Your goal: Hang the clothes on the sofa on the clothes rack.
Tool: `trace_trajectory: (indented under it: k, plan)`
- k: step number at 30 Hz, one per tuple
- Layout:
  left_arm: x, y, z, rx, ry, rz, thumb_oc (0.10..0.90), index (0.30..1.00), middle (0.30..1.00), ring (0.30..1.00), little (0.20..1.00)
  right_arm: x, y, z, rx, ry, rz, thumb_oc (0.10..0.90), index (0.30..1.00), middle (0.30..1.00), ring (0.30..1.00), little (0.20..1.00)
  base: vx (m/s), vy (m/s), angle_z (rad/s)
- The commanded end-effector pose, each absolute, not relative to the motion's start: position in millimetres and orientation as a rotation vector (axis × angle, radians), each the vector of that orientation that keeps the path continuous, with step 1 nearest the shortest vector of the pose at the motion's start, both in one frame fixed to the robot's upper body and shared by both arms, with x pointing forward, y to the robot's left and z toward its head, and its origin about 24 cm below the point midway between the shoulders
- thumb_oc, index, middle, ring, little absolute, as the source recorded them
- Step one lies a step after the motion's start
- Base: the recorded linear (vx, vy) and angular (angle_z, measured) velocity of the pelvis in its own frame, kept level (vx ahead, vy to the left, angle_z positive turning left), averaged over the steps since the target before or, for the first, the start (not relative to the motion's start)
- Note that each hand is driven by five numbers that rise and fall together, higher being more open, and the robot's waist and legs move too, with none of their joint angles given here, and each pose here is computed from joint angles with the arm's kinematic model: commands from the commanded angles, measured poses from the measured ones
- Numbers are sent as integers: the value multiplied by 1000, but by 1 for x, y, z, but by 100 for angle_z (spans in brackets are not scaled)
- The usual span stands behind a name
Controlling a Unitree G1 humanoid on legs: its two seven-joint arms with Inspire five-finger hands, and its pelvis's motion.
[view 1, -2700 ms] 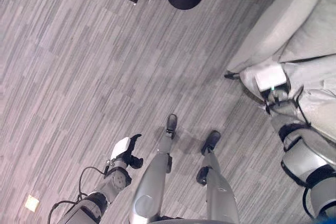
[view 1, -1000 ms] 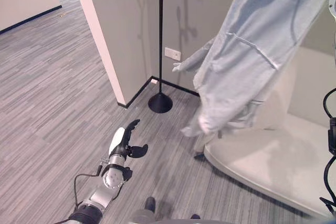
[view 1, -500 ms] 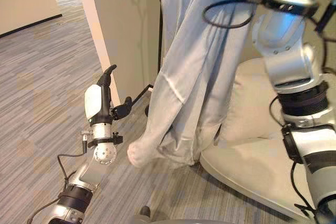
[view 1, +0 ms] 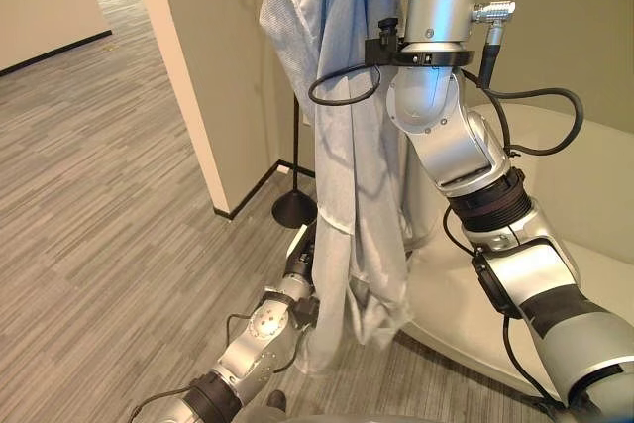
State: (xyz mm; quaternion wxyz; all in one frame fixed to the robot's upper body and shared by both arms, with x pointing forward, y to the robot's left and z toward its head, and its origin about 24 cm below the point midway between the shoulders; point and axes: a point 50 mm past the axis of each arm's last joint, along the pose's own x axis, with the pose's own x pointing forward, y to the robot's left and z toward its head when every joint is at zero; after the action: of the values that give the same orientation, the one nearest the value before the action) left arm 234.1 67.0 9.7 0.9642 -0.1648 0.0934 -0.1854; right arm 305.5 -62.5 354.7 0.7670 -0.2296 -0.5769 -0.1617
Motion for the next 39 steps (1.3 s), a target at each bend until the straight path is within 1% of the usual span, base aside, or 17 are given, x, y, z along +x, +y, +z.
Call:
trace_trajectory:
  k: [1, 3, 4, 6, 7, 8, 11, 19, 20, 23, 24, 31, 33, 34, 37, 38, 39]
  plan:
    - [256, 49, 42, -391, 62, -482, 800, 900, 900, 900, 900, 278, -55, 424, -330, -1431, -425, 400, 300, 300, 300, 300, 0, 0, 0]
    - [257, 43, 42, -412, 74, -496, 800, 900, 900, 900, 900, 277, -52, 425, -310, -1428, -415, 400, 300, 300, 300, 300, 0, 0, 0]
    - [258, 31, 44, -447, 98, -532, 800, 900, 900, 900, 900, 275, -44, 424, -268, -1420, -379, 400, 300, 300, 300, 300, 0, 0, 0]
    - [263, 22, 50, -456, 93, -548, 800, 900, 900, 900, 900, 273, -37, 424, -247, -1417, -349, 400, 300, 300, 300, 300, 0, 0, 0]
    - [263, 22, 50, -456, 92, -548, 634, 651, 651, 651, 651, 273, -36, 424, -248, -1418, -348, 400, 300, 300, 300, 300, 0, 0, 0]
    - [268, 14, 56, -469, 83, -549, 400, 300, 300, 300, 300, 272, -31, 422, -232, -1410, -324, 400, 300, 300, 300, 300, 0, 0, 0]
    - [273, 11, 59, -471, 80, -530, 400, 300, 300, 300, 300, 270, -28, 419, -229, -1412, -304, 400, 300, 300, 300, 300, 0, 0, 0]
    - [277, 50, 41, -511, 116, -329, 400, 300, 300, 300, 300, 284, -57, 407, -323, -1373, -399, 400, 300, 300, 300, 300, -1, -5, -5]
    - [277, 50, 41, -511, 116, -329, 400, 300, 300, 300, 300, 284, -58, 407, -323, -1372, -399, 400, 300, 300, 300, 300, -4, -9, -4]
    - [277, 76, 34, -530, 113, -216, 400, 300, 300, 300, 300, 290, -75, 402, -376, -1350, -455, 400, 300, 300, 300, 300, 0, 0, 0]
    - [275, 102, 32, -538, 91, -116, 400, 300, 300, 300, 300, 293, -89, 398, -414, -1340, -492, 400, 300, 300, 300, 300, 0, 0, 0]
    - [254, 198, 45, -496, -78, 239, 400, 300, 300, 300, 300, 292, -144, 366, -583, -1285, -548, 400, 300, 300, 300, 300, 9, -14, 5]
    - [237, 233, 59, -367, -172, 366, 400, 300, 300, 300, 300, 286, -162, 339, -625, -1236, -508, 400, 300, 300, 300, 300, 40, -18, 5]
    - [235, 233, 59, -360, -167, 366, 400, 300, 300, 300, 300, 285, -163, 336, -624, -1230, -507, 400, 300, 300, 300, 300, 49, -14, 5]
    - [219, 263, 81, -140, -281, 470, 400, 300, 300, 300, 300, 278, -181, 309, -693, -1173, -473, 400, 300, 300, 300, 300, 38, -9, 3]
    - [218, 263, 81, -132, -277, 470, 400, 300, 300, 300, 300, 276, -182, 307, -692, -1168, -473, 400, 300, 300, 300, 300, 51, -12, 3]
    - [207, 279, 96, 12, -347, 541, 400, 300, 300, 300, 300, 269, -196, 287, -740, -1116, -464, 400, 300, 300, 300, 300, 46, -7, 3]
